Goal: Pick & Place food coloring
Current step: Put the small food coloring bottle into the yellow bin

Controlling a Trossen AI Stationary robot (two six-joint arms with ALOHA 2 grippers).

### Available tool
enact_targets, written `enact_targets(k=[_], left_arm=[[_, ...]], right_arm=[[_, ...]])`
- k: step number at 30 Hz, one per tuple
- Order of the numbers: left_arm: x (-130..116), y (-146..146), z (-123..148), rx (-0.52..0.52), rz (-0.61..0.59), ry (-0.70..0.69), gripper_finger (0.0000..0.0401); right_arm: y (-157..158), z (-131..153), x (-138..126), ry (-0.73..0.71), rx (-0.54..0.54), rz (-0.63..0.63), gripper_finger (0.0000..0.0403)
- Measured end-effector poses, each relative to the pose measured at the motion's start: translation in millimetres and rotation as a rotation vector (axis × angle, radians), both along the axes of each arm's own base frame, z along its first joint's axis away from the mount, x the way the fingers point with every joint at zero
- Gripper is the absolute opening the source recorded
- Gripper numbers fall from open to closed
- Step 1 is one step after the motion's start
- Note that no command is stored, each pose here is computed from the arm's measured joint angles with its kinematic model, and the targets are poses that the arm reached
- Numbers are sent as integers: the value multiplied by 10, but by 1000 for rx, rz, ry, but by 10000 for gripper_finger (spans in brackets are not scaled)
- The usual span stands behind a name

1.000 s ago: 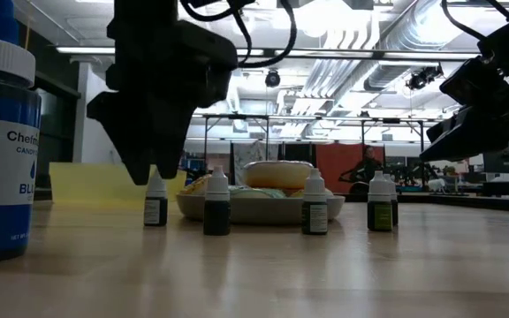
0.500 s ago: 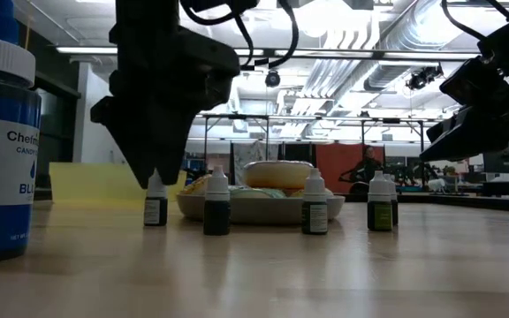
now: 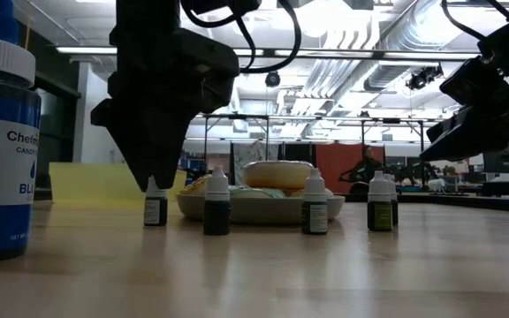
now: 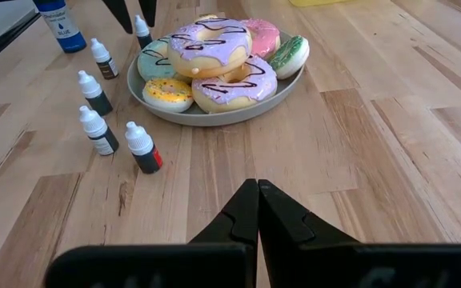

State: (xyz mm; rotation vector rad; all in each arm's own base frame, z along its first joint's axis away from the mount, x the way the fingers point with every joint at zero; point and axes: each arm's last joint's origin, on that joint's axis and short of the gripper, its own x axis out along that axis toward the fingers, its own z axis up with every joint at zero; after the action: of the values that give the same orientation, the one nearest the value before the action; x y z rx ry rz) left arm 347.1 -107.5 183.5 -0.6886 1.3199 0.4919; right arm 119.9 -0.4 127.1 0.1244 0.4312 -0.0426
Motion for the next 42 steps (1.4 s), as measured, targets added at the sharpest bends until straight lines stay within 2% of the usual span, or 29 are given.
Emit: enact_targets(k=[8, 20, 25, 31, 38, 42], left_arm=[[-3, 2, -1, 5, -1, 3, 101], [-11, 5, 71, 26, -64, 28, 32], [17, 2, 299, 61, -110, 47, 36], [33, 3, 703, 90, -146, 67, 37], [-25, 59, 1248, 217, -128, 59, 37], [-133, 166, 1465, 279, -92, 44, 37]], right_arm=[[0, -1, 0, 0, 0, 0, 0], [0, -1, 0, 0, 0, 0, 0], [0, 0, 0, 0, 0, 0, 0], [0, -1, 0, 0, 0, 1, 0], [0, 0, 0, 0, 0, 0, 0], [0, 0, 0, 0, 0, 0, 0]])
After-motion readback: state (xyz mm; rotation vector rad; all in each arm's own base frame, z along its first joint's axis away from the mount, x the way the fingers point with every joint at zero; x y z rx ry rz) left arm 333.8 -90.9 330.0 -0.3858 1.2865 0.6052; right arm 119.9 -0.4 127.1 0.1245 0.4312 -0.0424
